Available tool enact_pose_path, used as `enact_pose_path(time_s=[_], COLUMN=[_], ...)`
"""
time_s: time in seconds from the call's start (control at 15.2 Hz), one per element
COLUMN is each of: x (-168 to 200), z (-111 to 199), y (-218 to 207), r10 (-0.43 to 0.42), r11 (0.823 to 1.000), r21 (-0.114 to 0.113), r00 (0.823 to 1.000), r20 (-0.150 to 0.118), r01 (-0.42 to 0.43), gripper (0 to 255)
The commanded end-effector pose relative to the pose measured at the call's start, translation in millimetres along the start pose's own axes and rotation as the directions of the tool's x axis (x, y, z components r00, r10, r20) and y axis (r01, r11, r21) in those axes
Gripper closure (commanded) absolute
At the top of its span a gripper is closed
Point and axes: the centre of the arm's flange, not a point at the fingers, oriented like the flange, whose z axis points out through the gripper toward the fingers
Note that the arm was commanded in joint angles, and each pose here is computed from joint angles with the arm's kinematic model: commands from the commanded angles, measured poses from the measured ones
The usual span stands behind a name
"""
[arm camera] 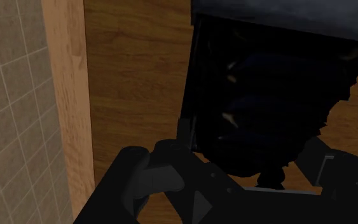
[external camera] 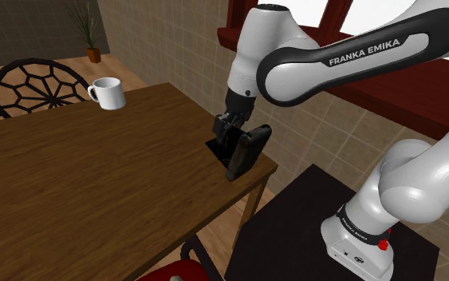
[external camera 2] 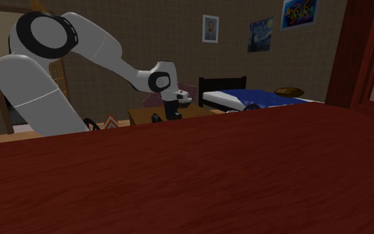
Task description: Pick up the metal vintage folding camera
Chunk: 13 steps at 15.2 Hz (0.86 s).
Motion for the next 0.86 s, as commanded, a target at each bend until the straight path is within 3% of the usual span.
enact_pose_path(time_s=[0.0,0.79], x=[1.4,8.7], z=[-11.6,-64.7], y=[-0.6,-2.0], r10=[0.000,0.000], r11=[1.000,1.000], r21=[0.000,0.000], r00=[1.000,1.000], r20=[-0.001,-0.001], r01=[0.000,0.000], gripper=[255,255])
